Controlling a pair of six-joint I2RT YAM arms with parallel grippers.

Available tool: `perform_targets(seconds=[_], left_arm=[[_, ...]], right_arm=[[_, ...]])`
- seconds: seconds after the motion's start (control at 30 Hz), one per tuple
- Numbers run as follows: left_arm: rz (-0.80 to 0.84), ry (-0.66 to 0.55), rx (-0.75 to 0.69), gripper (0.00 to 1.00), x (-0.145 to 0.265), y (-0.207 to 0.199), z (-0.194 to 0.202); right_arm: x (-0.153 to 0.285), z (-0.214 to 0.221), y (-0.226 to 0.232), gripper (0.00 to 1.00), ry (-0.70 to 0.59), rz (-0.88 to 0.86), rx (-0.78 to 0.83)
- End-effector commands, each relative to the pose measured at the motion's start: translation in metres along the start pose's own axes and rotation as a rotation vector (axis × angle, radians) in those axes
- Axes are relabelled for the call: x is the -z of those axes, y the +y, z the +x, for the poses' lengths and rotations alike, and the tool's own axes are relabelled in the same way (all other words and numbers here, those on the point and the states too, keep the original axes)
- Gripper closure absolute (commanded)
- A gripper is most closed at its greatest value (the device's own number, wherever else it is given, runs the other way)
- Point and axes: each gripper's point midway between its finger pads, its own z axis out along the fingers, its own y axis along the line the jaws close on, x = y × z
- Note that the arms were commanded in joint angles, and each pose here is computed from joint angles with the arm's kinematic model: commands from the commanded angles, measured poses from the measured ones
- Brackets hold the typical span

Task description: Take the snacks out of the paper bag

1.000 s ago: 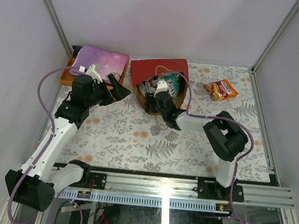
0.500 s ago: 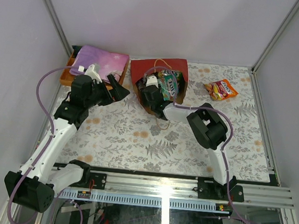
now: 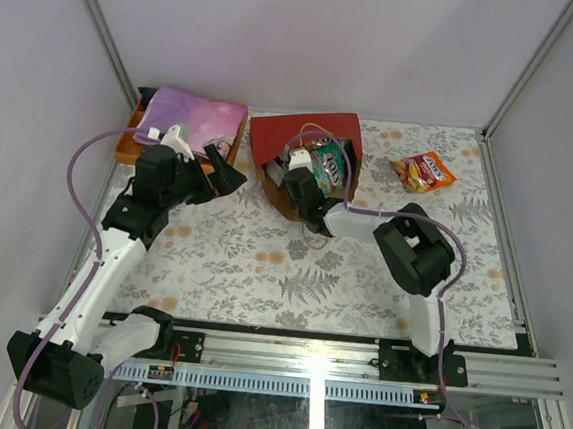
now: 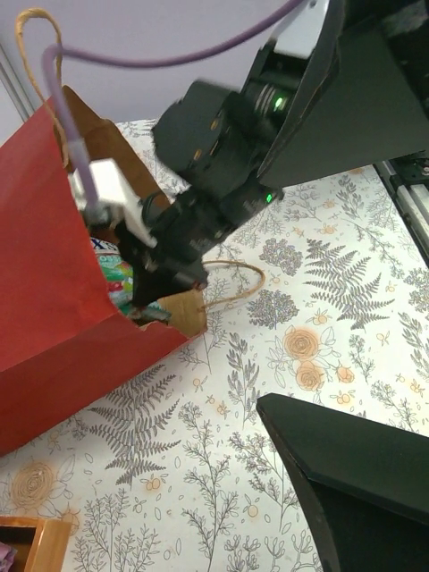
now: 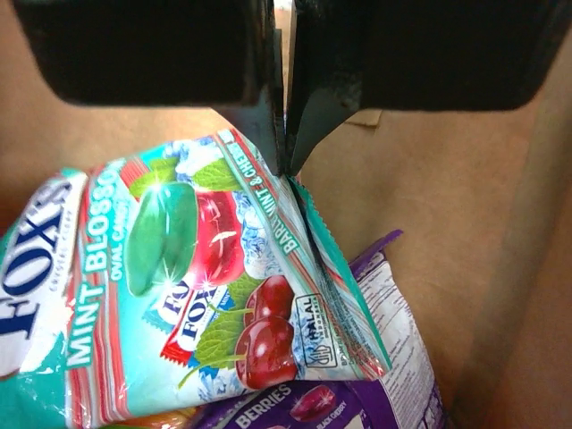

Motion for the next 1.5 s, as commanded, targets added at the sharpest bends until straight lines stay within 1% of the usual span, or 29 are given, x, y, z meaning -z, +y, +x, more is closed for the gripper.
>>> perform_targets(seconds=[0.0,0.23,0.37,0.4,0.47,0.57,0.67,0.7,0.77,0.8,0.83,0.87,0.93,0.97,1.0,1.07,1.13,1.2,1.3,1.33,1.47], left_arm=[[-0.002,-0.039,-0.024,0.0,0.007,-0.001,-0.009],[0.006,-0.034,-0.016,0.0,0.005,-0.001,-0.006],[0.006,-0.034,-0.014,0.0,0.004,0.0,-0.006],[0.006,-0.032,-0.012,0.0,0.003,0.0,-0.005],[0.009,-0.031,-0.009,0.0,0.001,0.001,-0.005],[0.015,-0.025,-0.007,0.0,0.0,0.0,-0.004],[0.02,-0.019,-0.006,0.0,-0.001,-0.001,-0.003],[0.025,-0.019,-0.006,0.0,-0.002,-0.001,-0.003],[0.03,-0.016,-0.004,0.0,-0.003,-0.001,-0.001],[0.034,-0.013,0.0,0.0,-0.004,-0.001,0.0],[0.038,-0.008,0.002,0.0,-0.005,-0.001,0.002],[0.037,0.0,0.007,0.0,-0.006,0.0,0.004],[0.039,0.011,0.01,0.0,-0.005,0.001,0.007],[0.037,0.014,0.011,0.0,-0.004,0.001,0.008],[0.035,0.014,0.01,0.0,-0.003,0.002,0.009],[0.031,0.013,0.01,0.0,-0.001,0.004,0.012],[0.031,0.023,0.012,0.0,-0.001,0.005,0.016],[0.034,0.043,0.012,0.0,-0.001,0.006,0.02],[0.026,0.054,0.01,0.0,-0.002,0.01,0.024],[0.023,0.056,0.008,0.0,-0.003,0.011,0.025],[0.019,0.059,-0.003,0.0,-0.002,0.012,0.027]], right_arm=[[0.055,-0.055,-0.01,1.0,-0.127,-0.083,-0.111],[0.126,-0.057,-0.027,1.0,-0.16,-0.174,-0.229],[0.171,-0.055,-0.028,1.0,-0.171,-0.283,-0.284],[0.185,-0.06,-0.033,1.0,-0.191,-0.297,-0.295],[0.204,-0.06,-0.043,1.0,-0.198,-0.297,-0.3],[0.232,-0.063,-0.067,1.0,-0.214,-0.248,-0.313],[0.253,-0.062,-0.085,1.0,-0.217,-0.212,-0.291],[0.254,-0.058,-0.087,1.0,-0.201,-0.208,-0.269],[0.247,-0.043,-0.083,0.99,-0.109,-0.201,-0.207],[0.24,-0.03,-0.078,0.9,-0.037,-0.205,-0.182],[0.234,-0.018,-0.072,0.75,0.018,-0.216,-0.17],[0.227,-0.01,-0.064,0.6,0.045,-0.234,-0.178],[0.215,0.003,-0.058,0.35,0.046,-0.236,-0.228],[0.21,0.008,-0.058,0.26,0.038,-0.236,-0.272],[0.204,0.012,-0.059,0.22,0.035,-0.245,-0.321],[0.189,0.021,-0.062,0.21,0.033,-0.285,-0.429],[0.175,0.033,-0.06,0.23,0.065,-0.326,-0.516],[0.162,0.045,-0.055,0.24,0.108,-0.35,-0.549],[0.151,0.05,-0.042,0.27,0.13,-0.427,-0.604],[0.147,0.047,-0.041,0.29,0.119,-0.447,-0.635],[0.136,0.061,-0.035,0.36,0.165,-0.482,-0.725]])
